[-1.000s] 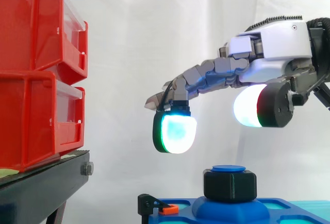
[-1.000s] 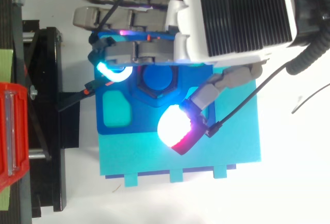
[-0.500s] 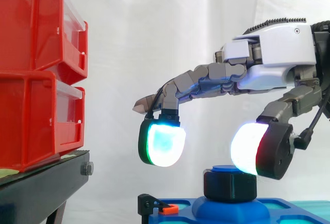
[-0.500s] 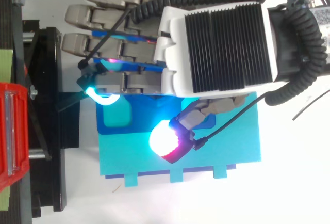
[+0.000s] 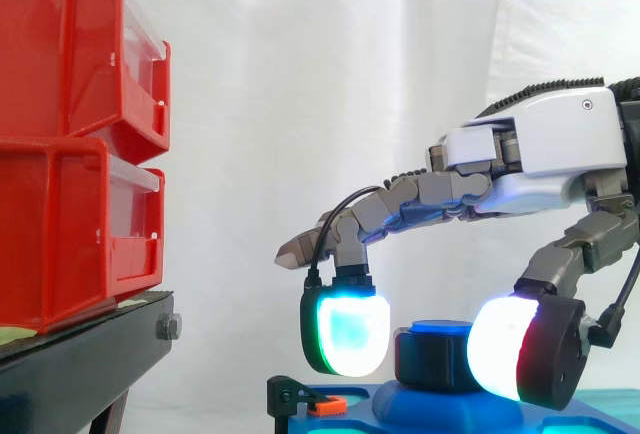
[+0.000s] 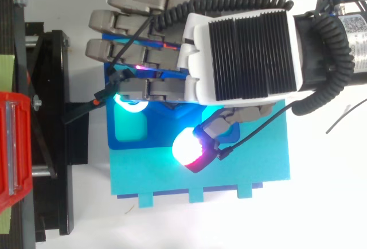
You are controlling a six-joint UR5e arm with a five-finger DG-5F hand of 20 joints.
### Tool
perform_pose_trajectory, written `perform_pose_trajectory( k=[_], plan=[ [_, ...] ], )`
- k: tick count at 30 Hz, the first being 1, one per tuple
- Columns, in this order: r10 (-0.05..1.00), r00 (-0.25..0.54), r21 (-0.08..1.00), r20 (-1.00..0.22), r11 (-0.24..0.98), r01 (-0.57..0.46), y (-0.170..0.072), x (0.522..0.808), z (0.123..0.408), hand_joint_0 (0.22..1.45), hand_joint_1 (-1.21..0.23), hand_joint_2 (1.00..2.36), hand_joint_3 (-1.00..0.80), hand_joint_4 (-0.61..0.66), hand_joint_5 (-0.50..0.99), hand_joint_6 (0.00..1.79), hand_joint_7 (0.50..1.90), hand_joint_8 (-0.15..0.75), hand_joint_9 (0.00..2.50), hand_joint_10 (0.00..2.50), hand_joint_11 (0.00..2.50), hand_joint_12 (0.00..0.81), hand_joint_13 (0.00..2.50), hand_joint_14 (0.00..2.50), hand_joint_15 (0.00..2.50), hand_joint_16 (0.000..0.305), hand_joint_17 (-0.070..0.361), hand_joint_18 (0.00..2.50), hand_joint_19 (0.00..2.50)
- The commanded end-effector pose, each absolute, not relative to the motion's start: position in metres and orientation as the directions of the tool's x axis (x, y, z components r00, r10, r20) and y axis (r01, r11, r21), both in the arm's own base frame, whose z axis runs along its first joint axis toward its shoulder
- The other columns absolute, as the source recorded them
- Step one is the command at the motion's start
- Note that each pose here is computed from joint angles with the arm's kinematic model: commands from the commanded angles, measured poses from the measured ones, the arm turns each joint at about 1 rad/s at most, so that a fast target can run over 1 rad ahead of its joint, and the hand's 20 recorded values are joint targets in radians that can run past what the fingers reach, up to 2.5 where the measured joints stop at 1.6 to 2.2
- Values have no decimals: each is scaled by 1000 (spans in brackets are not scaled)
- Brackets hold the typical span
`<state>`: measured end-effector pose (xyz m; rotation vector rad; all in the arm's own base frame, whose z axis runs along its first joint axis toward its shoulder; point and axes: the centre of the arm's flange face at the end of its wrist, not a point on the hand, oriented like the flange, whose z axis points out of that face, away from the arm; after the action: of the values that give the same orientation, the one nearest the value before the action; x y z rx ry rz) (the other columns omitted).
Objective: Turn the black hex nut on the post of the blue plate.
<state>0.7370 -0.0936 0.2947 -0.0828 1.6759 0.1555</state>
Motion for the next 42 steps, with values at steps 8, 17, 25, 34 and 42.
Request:
perform_pose_trajectory(
  k=[8, 17, 25, 34, 42],
  plan=[
    [37, -103, 52, -994, 988, -148, -95, 738, 295, 397, -463, 1000, -500, 240, -198, 567, 1126, 267, 178, 0, 26, 411, 104, 0, 38, 65, 147, 0, 22],
    [36, -104, 51, -994, 987, -153, -103, 736, 295, 396, -440, 1000, -500, 244, -203, 603, 1073, 269, 183, 0, 27, 413, 113, 0, 32, 65, 146, 0, 18],
    [23, -93, 38, -995, 987, -159, -111, 735, 296, 396, -434, 1000, -500, 249, -206, 617, 1054, 271, 189, 0, 34, 414, 119, 0, 34, 65, 146, 0, 23],
    [18, -77, 31, -997, 983, -178, -126, 733, 298, 396, -430, 1000, -500, 249, -206, 627, 1036, 272, 192, 0, 35, 413, 123, 0, 39, 65, 146, 0, 28],
    [20, -83, 36, -996, 980, -196, -144, 728, 296, 396, -430, 1000, -500, 244, -207, 629, 1032, 272, 193, 0, 35, 413, 125, 2, 34, 65, 146, 0, 21]
  ],
)
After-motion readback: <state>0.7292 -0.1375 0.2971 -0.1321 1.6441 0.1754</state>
